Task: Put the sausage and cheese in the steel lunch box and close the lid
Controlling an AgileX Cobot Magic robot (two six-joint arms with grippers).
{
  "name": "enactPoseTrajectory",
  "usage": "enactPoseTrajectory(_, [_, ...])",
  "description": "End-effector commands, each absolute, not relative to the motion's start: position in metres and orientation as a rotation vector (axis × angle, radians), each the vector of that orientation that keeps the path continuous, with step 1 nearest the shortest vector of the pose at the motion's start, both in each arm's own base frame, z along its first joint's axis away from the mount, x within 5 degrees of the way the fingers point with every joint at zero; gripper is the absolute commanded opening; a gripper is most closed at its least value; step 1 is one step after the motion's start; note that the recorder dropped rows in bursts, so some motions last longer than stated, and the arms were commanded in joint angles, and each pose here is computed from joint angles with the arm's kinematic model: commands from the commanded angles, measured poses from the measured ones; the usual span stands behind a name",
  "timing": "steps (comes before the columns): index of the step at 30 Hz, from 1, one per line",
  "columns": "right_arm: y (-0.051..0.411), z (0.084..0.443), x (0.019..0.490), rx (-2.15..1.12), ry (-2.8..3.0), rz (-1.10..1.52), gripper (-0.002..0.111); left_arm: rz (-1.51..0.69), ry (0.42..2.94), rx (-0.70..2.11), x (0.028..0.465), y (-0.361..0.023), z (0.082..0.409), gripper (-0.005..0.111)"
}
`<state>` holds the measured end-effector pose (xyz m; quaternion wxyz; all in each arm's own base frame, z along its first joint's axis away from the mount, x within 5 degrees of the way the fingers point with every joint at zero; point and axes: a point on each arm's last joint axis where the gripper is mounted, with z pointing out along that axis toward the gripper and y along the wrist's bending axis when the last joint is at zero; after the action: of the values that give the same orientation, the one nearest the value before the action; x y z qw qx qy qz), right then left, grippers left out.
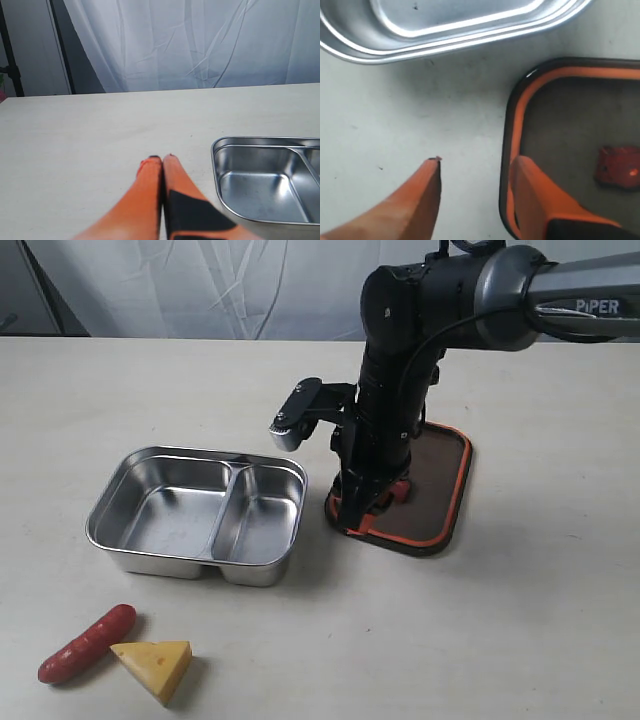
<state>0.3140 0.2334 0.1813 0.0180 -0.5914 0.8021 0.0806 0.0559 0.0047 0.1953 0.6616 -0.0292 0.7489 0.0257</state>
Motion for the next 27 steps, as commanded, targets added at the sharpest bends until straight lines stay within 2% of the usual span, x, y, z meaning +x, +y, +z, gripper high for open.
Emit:
enactPoseTrajectory(1, [0.25,0.216,0.298,-1.91,2.275,0.218,0.045,0.063,1.682,-0.066,0.056,0.005,0.195,0.0])
enactPoseTrajectory(2, [0.256,0.224,0.294,-1.909,2.213,0.211,0.046,0.063,1.682,-0.066,0.056,0.005,0.195,0.0])
enactPoseTrajectory(4, [0.281,0.247,0.279,-1.896,1.984,0.191,0.055,0.063,1.682,-0.066,0.056,0.005,0.195,0.0])
enactPoseTrajectory(6, [0.312,0.252,0.262,-1.884,1.805,0.202,0.054,0.063,1.682,-0.066,0.056,0.005,0.195,0.0])
enactPoseTrajectory(13, [0.361,0.212,0.229,-2.058,1.603,0.206,0.054,0.063,1.682,-0.066,0.056,0.005,0.195,0.0])
enactPoseTrajectory(27, [0.409,0.193,0.173,-2.102,1.417,0.3,0.054,0.063,1.682,-0.066,0.056,0.005,0.195,0.0])
